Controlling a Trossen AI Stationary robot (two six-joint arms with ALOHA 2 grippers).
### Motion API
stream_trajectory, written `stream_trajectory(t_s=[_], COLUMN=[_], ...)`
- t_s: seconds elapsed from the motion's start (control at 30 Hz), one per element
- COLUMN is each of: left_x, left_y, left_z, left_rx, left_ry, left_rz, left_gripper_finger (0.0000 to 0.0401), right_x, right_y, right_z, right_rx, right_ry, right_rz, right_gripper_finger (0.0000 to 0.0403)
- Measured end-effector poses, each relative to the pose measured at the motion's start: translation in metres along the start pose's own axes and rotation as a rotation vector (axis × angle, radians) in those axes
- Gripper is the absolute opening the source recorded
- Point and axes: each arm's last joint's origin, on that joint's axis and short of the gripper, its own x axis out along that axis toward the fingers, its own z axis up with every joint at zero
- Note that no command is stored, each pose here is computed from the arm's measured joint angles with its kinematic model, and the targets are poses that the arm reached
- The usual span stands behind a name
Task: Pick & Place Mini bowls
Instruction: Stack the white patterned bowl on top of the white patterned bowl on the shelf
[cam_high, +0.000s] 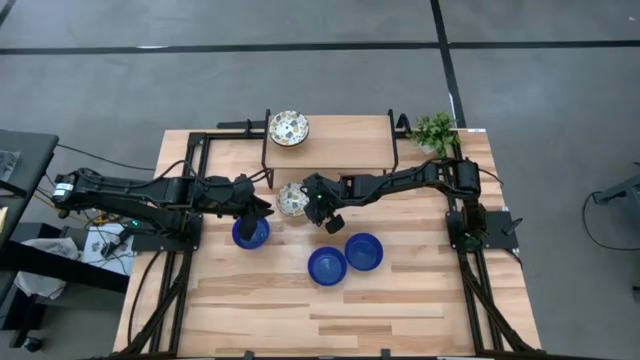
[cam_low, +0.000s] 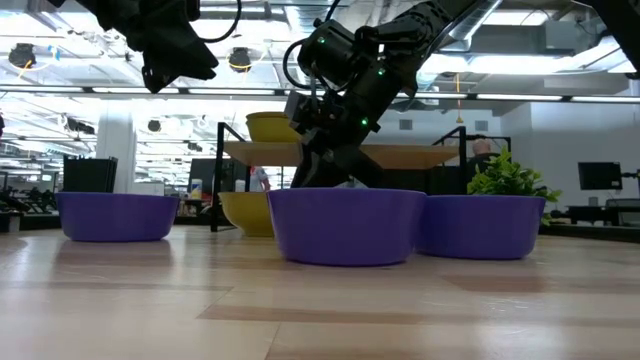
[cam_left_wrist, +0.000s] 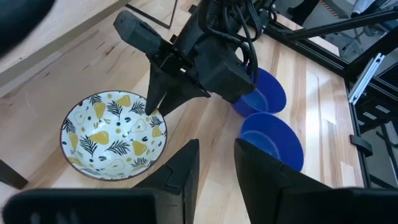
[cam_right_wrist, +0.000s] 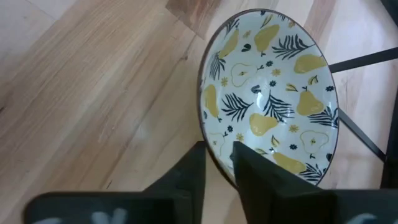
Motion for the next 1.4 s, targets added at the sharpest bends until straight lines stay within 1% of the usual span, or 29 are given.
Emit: stream_trajectory(t_s=[0.13, 0.2, 0.47, 0.63, 0.83, 1.0, 1.17, 1.23, 1.4], left_x=[0.0, 0.0, 0.0, 0.0, 0.0, 0.002, 0.011, 0.016, 0.03], left_y=[0.0, 0.0, 0.0, 0.0, 0.0, 0.0, -0.001, -0.001, 0.0], left_z=[0.0, 0.0, 0.0, 0.0, 0.0, 0.0, -0.004, -0.006, -0.011], left_rx=[0.0, -0.001, -0.001, -0.001, 0.068, 0.069, 0.071, 0.077, 0.16], left_ry=[-0.003, -0.003, -0.004, -0.004, -0.004, 0.005, 0.05, 0.073, 0.131], left_rz=[-0.001, -0.002, -0.002, -0.002, -0.002, 0.001, 0.001, 0.011, 0.03], left_gripper_finger=[0.01, 0.01, 0.01, 0.01, 0.01, 0.0101, 0.0114, 0.0122, 0.0146], right_x=[0.0, 0.0, 0.0, -0.002, -0.007, -0.018, -0.026, -0.029, -0.036], right_y=[0.0, 0.0, 0.005, 0.017, 0.029, 0.041, 0.05, 0.051, 0.047], right_z=[0.0, 0.0, 0.005, 0.013, 0.024, 0.035, 0.045, 0.05, 0.062], right_rx=[-0.003, -0.002, -0.016, -0.04, -0.022, -0.055, -0.095, -0.103, -0.106], right_ry=[-0.001, 0.001, 0.016, 0.046, 0.049, 0.048, 0.094, 0.088, 0.082], right_rz=[-0.001, -0.003, -0.016, -0.008, 0.01, 0.041, 0.058, 0.059, 0.031], right_gripper_finger=[0.0019, 0.0006, 0.0003, 0.0002, 0.0001, 0.0, 0.0, 0.0, 0.0])
